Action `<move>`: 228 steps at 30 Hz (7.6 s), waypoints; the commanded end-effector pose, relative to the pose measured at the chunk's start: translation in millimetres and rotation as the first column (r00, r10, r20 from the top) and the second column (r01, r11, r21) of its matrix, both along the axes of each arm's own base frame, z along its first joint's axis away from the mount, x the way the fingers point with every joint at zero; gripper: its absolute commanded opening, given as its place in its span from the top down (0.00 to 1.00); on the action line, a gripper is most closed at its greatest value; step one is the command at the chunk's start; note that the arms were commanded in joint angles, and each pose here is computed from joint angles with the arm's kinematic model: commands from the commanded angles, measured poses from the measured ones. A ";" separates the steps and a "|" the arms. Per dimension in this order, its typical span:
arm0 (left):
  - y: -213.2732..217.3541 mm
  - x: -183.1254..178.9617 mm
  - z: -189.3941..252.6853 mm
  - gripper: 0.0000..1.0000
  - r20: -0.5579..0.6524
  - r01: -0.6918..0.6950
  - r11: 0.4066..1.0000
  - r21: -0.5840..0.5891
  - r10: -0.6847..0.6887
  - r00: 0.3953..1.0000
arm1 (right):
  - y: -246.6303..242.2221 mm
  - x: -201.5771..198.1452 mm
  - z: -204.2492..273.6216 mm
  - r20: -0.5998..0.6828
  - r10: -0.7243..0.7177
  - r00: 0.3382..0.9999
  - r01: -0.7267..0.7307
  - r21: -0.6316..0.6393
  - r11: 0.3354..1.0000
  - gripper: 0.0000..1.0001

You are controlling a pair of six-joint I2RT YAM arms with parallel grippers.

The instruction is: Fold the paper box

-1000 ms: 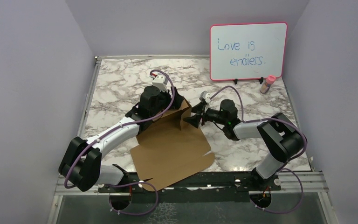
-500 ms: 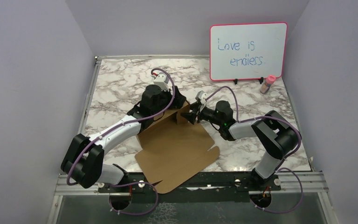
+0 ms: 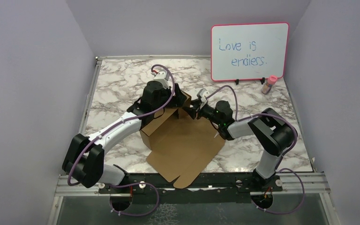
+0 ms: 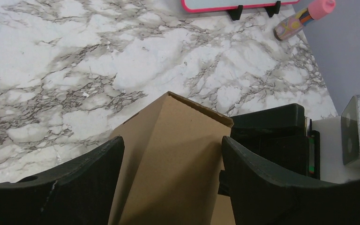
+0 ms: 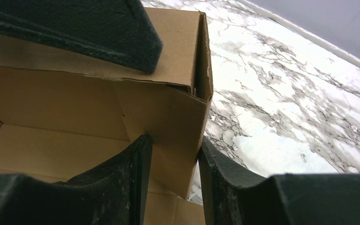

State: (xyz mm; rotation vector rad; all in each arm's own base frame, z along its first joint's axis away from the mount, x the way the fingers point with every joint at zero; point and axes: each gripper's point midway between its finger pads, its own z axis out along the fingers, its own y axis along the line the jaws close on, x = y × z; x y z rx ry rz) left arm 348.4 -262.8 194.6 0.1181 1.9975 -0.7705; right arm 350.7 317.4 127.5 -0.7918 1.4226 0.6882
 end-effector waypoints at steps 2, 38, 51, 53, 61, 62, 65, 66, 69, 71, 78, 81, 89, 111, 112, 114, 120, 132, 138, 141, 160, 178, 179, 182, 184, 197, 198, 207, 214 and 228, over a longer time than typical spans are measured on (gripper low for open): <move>21.8 -3.0 12.6 0.21 -0.002 -0.039 0.999 0.031 0.039 0.999 | 3.2 5.4 2.5 0.041 -0.003 0.999 0.002 0.023 1.000 0.56; -25.5 -37.6 -1.7 0.23 -0.181 0.351 0.932 -0.094 -0.363 0.914 | 7.1 -10.9 8.3 0.085 0.056 0.995 -0.065 0.110 0.992 0.58; -2.8 -20.3 5.9 0.22 -0.200 0.293 0.945 -0.147 -0.318 0.927 | 1.5 3.0 17.3 0.013 -0.028 1.000 0.026 0.089 0.996 0.75; -0.2 -18.1 3.5 0.22 -0.208 0.295 0.946 -0.131 -0.317 0.925 | 1.7 5.9 14.9 -0.012 -0.046 0.999 0.046 0.071 0.996 0.77; 26.3 1.4 1.2 0.20 -0.262 0.239 0.970 -0.038 -0.241 0.935 | -4.3 20.4 -3.2 -0.147 -0.199 0.969 0.199 -0.009 0.980 0.76; 27.8 4.8 6.2 0.20 -0.252 0.236 0.971 -0.035 -0.237 0.938 | -5.5 23.0 -4.2 -0.149 -0.221 0.964 0.221 -0.017 0.975 0.75; 29.0 12.9 14.0 0.18 -0.235 0.245 0.969 -0.012 -0.241 0.942 | -5.1 25.3 -5.4 -0.146 -0.235 0.961 0.234 -0.018 0.972 0.73; 28.6 14.9 12.8 0.18 -0.241 0.249 0.968 -0.006 -0.243 0.939 | -4.8 25.9 -5.9 -0.142 -0.241 0.960 0.241 -0.018 0.970 0.73; 24.4 18.2 4.9 0.18 -0.265 0.276 0.961 -0.010 -0.269 0.926 | -3.9 26.9 -7.7 -0.107 -0.250 0.962 0.250 -0.020 0.968 0.70; 20.3 18.9 -2.4 0.18 -0.287 0.296 0.955 -0.024 -0.290 0.913 | -3.5 26.8 -10.1 -0.101 -0.251 0.963 0.251 -0.013 0.968 0.67; 13.7 15.4 -24.5 0.18 -0.346 0.334 0.941 -0.060 -0.334 0.877 | 0.1 26.2 -10.9 -0.027 -0.229 0.973 0.229 -0.001 0.973 0.64; 11.8 12.1 -27.1 0.18 -0.351 0.347 0.935 -0.074 -0.350 0.869 | 3.3 22.8 -9.8 0.008 -0.204 0.979 0.204 0.011 0.979 0.63; 6.7 -1.5 -34.2 0.19 -0.364 0.388 0.912 -0.129 -0.408 0.837 | 0.2 26.1 -20.1 0.025 -0.228 0.973 0.228 -0.002 0.974 0.61; 4.4 -16.2 -34.4 0.20 -0.355 0.407 0.896 -0.178 -0.444 0.822 | -31.5 47.0 -20.6 -0.057 -0.530 0.846 0.530 -0.008 0.848 0.80; 4.3 -16.5 -33.3 0.20 -0.353 0.408 0.895 -0.178 -0.445 0.823 | -31.4 47.0 -20.3 -0.069 -0.536 0.841 0.537 -0.003 0.844 0.80; 4.0 -17.0 -31.6 0.20 -0.349 0.409 0.894 -0.181 -0.448 0.823 | -32.9 48.4 -19.8 -0.091 -0.552 0.829 0.555 0.005 0.832 0.81; 3.5 -18.2 -30.1 0.20 -0.347 0.406 0.894 -0.190 -0.448 0.824 | -38.8 53.4 -19.8 -0.121 -0.599 0.791 0.604 0.000 0.797 0.81; 1.0 -23.6 -11.7 0.21 -0.301 0.419 0.880 -0.222 -0.471 0.829 | -55.6 65.7 -26.6 -0.117 -0.714 0.690 0.713 -0.057 0.699 0.82; 2.3 -23.4 -11.3 0.22 -0.301 0.416 0.884 -0.212 -0.464 0.833 | -49.9 65.4 -23.1 -0.119 -0.691 0.713 0.693 -0.036 0.720 0.81; 5.7 -20.6 -11.2 0.21 -0.298 0.403 0.897 -0.183 -0.441 0.847 | -40.4 60.1 -20.3 -0.120 -0.637 0.761 0.641 -0.011 0.767 0.76; 31.8 -5.0 4.2 0.17 -0.229 0.294 0.956 -0.005 -0.287 0.930 | -35.8 18.0 -3.5 -0.032 -0.450 0.893 0.451 0.022 0.892 0.32; 52.2 -21.6 59.7 0.16 0.039 0.070 0.942 0.328 -0.087 0.995 | -73.9 -28.8 14.0 -0.113 -0.439 0.891 0.451 0.107 0.886 0.17; 48.9 -25.2 60.1 0.16 0.050 0.055 0.933 0.356 -0.078 0.996 | -78.7 -31.2 16.7 -0.119 -0.449 0.885 0.462 0.116 0.879 0.16; 37.7 -33.5 53.2 0.16 0.050 0.049 0.916 0.399 -0.075 0.996 | -92.0 -38.2 21.3 -0.130 -0.475 0.870 0.491 0.137 0.861 0.12; 32.1 -37.3 46.1 0.16 0.051 0.033 0.898 0.438 -0.062 0.997 | -100.3 -43.2 23.9 -0.136 -0.489 0.862 0.505 0.150 0.850 0.10; 13.0 -51.3 28.2 0.16 0.289 -0.256 0.491 0.833 0.009 0.957 | -154.5 -45.6 32.5 -0.162 -0.667 0.727 0.686 0.223 0.693 0.06; 14.4 -51.1 28.5 0.17 0.304 -0.275 0.460 0.845 0.012 0.953 | -156.2 -46.0 33.0 -0.162 -0.672 0.723 0.690 0.225 0.688 0.06; 28.1 -42.0 13.7 0.27 0.357 -0.350 0.217 0.911 0.004 0.934 | -160.6 -46.6 34.8 -0.167 -0.680 0.714 0.699 0.241 0.674 0.05; 28.2 -38.0 10.3 0.40 0.366 -0.362 0.136 0.922 -0.011 0.930 | -166.0 -49.7 44.1 -0.160 -0.686 0.710 0.700 0.267 0.662 0.05; 47.7 -25.8 22.9 0.76 0.372 -0.373 0.134 0.918 0.037 0.928 | -167.4 -65.4 90.0 -0.156 -0.626 0.764 0.631 0.384 0.674 0.05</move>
